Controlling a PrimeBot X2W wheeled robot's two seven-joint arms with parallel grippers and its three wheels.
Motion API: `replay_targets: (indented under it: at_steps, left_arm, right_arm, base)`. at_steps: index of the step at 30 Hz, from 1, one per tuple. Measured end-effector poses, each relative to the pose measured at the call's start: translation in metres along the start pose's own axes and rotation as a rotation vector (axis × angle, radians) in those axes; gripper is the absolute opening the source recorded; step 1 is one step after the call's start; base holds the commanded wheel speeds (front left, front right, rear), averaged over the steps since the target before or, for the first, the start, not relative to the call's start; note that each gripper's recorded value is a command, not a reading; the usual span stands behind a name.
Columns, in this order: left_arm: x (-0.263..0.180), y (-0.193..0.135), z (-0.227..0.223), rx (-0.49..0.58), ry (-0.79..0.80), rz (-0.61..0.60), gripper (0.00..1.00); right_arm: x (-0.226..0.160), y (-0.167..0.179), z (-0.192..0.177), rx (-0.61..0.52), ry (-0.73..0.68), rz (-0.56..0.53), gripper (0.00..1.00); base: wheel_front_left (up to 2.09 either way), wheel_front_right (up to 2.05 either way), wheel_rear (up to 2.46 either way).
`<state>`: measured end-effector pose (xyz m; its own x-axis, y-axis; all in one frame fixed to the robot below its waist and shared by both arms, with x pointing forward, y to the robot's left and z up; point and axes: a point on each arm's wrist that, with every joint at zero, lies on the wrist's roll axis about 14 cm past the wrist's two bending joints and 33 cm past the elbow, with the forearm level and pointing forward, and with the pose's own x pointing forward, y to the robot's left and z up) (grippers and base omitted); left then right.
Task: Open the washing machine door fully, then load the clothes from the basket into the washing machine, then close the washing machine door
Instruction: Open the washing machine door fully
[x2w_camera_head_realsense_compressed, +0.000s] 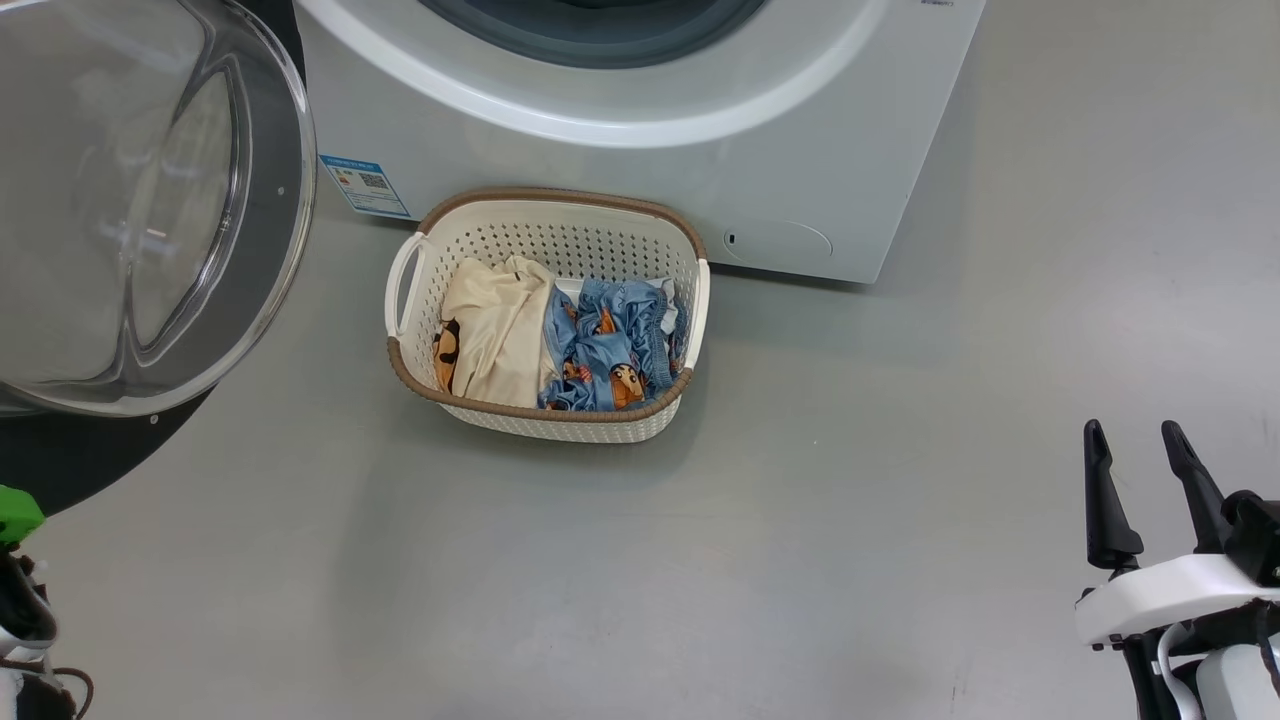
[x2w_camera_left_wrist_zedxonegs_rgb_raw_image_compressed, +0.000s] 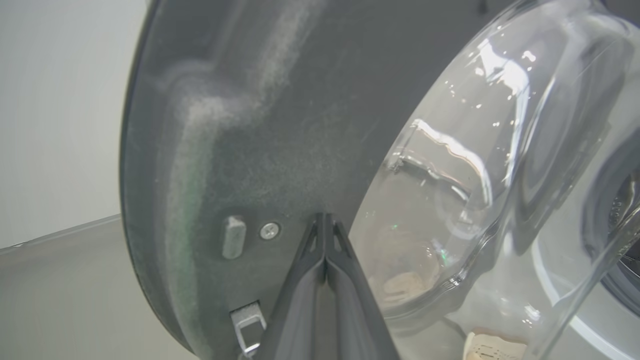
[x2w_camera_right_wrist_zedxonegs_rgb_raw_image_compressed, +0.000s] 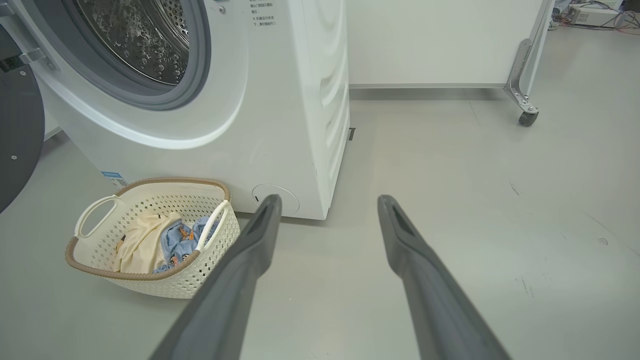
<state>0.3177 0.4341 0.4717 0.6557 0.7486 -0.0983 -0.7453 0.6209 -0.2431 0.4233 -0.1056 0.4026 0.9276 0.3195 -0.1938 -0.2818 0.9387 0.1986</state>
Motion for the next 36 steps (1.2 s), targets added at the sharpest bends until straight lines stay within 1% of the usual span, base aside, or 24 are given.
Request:
replay_targets:
  at_steps: [8, 21, 24, 32, 36]
  left_arm:
    - [0.012, 0.009, 0.004, 0.034, -0.002, 0.027, 0.00]
    - [0.016, -0.010, 0.014, 0.056, -0.036, -0.020, 0.00]
    - [0.014, -0.017, 0.021, 0.044, -0.058, -0.043, 0.00]
    - [0.008, -0.039, 0.046, 0.052, -0.137, -0.137, 0.00]
    - [0.002, -0.060, 0.062, 0.056, -0.191, -0.220, 0.00]
  right_arm:
    - [-0.001, -0.003, -0.003, -0.004, 0.010, 0.002, 1.00]
    - [-0.002, -0.006, 0.001, -0.003, 0.000, -0.013, 1.00]
    - [-0.003, -0.004, 0.004, -0.002, -0.008, -0.012, 1.00]
    - [-0.005, 0.003, 0.011, 0.012, -0.030, -0.009, 1.00]
    - [-0.007, 0.004, 0.014, 0.009, -0.037, -0.010, 1.00]
  base:
    - [0.00, 0.00, 0.00]
    - [0.00, 0.00, 0.00]
    - [0.00, 0.00, 0.00]
    - [0.00, 0.00, 0.00]
    - [0.00, 0.00, 0.00]
